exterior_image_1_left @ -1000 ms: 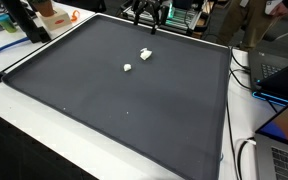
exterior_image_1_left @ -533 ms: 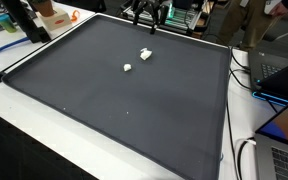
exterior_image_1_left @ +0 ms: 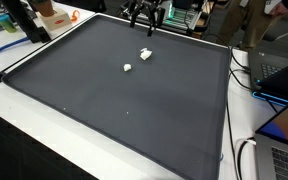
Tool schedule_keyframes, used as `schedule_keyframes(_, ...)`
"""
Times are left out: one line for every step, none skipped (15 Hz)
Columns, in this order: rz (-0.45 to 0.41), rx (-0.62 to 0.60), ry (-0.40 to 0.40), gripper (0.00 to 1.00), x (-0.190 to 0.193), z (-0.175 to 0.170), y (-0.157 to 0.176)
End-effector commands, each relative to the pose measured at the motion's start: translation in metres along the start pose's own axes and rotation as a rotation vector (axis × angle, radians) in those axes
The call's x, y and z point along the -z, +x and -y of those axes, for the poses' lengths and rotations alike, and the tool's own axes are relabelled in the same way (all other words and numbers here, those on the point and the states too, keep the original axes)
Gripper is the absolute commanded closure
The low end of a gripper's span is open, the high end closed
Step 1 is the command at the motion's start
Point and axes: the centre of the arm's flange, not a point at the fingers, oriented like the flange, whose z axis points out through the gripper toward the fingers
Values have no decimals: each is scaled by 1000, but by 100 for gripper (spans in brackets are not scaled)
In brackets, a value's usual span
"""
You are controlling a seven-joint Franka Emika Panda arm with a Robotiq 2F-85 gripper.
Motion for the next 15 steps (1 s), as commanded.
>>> schedule_keyframes(54, 38, 84, 0, -27, -2, -8)
schedule_keyframes(64, 47, 100, 0, -31, -2, -10)
schedule_keyframes(73, 55, 107, 0, -35, -3, -12)
schedule_keyframes(82, 67, 111, 0, -39, -4, -14)
schedule_keyframes(88, 74, 107, 0, -43, -5, -16)
schedule_keyframes(94, 85, 104, 0, -46, -7, -18)
schedule_keyframes(96, 99, 100, 0, -48, -8, -19)
schedule_keyframes(85, 95, 89, 0, -46, -8, -19)
schedule_keyframes(98, 71, 88, 0, -40, -4, -19)
schedule_keyframes(96, 72, 88, 0, -41, -5, -18)
schedule_keyframes(93, 74, 88, 0, -40, -5, -17)
schedule_keyframes(91, 74, 88, 0, -40, -5, -16)
schedule_keyframes(90, 75, 88, 0, -40, -5, -16)
schedule_keyframes(72, 62, 81, 0, -40, -5, -15)
schedule_keyframes(48, 52, 87, 0, -39, -4, -13)
